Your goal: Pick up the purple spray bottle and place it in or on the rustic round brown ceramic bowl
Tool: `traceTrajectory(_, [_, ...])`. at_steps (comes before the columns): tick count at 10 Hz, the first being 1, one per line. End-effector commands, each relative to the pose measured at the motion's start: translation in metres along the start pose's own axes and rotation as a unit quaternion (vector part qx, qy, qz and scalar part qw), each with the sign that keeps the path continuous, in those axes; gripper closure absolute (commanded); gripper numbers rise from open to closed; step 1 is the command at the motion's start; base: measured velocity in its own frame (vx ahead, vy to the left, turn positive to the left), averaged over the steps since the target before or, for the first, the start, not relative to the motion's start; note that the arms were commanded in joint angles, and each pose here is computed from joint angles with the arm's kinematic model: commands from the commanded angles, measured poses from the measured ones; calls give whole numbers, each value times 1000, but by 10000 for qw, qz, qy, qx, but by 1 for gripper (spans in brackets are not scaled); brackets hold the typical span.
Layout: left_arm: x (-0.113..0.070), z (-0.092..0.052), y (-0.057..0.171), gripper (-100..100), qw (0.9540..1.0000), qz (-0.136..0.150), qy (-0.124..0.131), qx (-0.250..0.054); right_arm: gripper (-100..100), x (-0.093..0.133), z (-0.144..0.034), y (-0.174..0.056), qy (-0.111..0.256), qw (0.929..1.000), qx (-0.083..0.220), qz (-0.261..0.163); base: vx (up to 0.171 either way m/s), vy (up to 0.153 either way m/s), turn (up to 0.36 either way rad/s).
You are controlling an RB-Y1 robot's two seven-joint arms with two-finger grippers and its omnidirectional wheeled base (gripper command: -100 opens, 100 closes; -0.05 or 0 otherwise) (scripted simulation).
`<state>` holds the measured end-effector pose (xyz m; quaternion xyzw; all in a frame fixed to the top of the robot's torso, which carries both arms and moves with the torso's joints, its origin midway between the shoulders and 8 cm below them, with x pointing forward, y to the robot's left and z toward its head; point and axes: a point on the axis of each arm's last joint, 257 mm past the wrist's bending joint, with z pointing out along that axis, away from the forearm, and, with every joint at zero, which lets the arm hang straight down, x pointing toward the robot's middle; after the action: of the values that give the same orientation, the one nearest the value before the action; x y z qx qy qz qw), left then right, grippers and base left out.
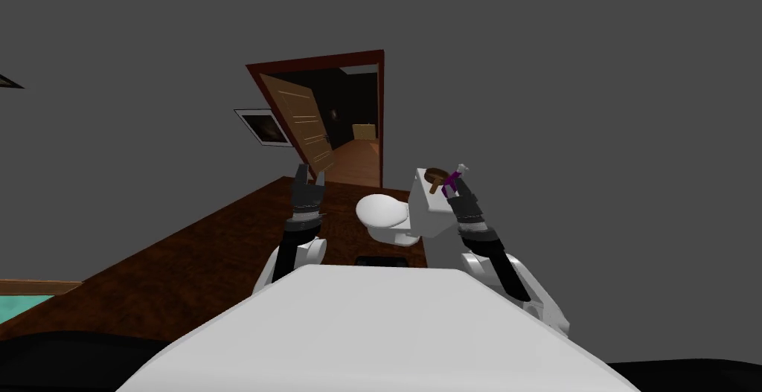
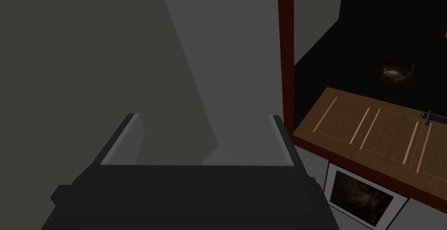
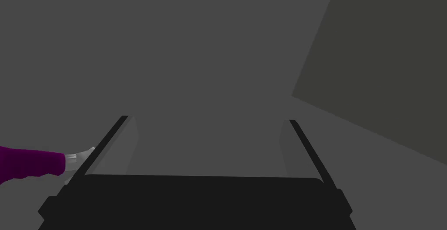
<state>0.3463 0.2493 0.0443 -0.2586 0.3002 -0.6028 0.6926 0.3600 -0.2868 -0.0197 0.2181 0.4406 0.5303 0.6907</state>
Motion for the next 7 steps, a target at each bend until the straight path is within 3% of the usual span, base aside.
traceTrajectory(1, [0,0,0,0,10000,0,0,0,-100,0,-1,-9,123,9998,121,-70,-32,21,23])
traceTrajectory(3, [0,0,0,0,10000,0,0,0,-100,1,-12,-43,412,9969,609,-273,-40,24,66])
traceTrajectory(4, [0,0,0,0,10000,0,0,0,-100,3,-11,-43,508,9964,601,-328,-36,29,22])
traceTrajectory(7, [0,0,0,0,10000,0,0,0,-100,0,-24,-77,837,9886,1097,-603,-40,26,35])
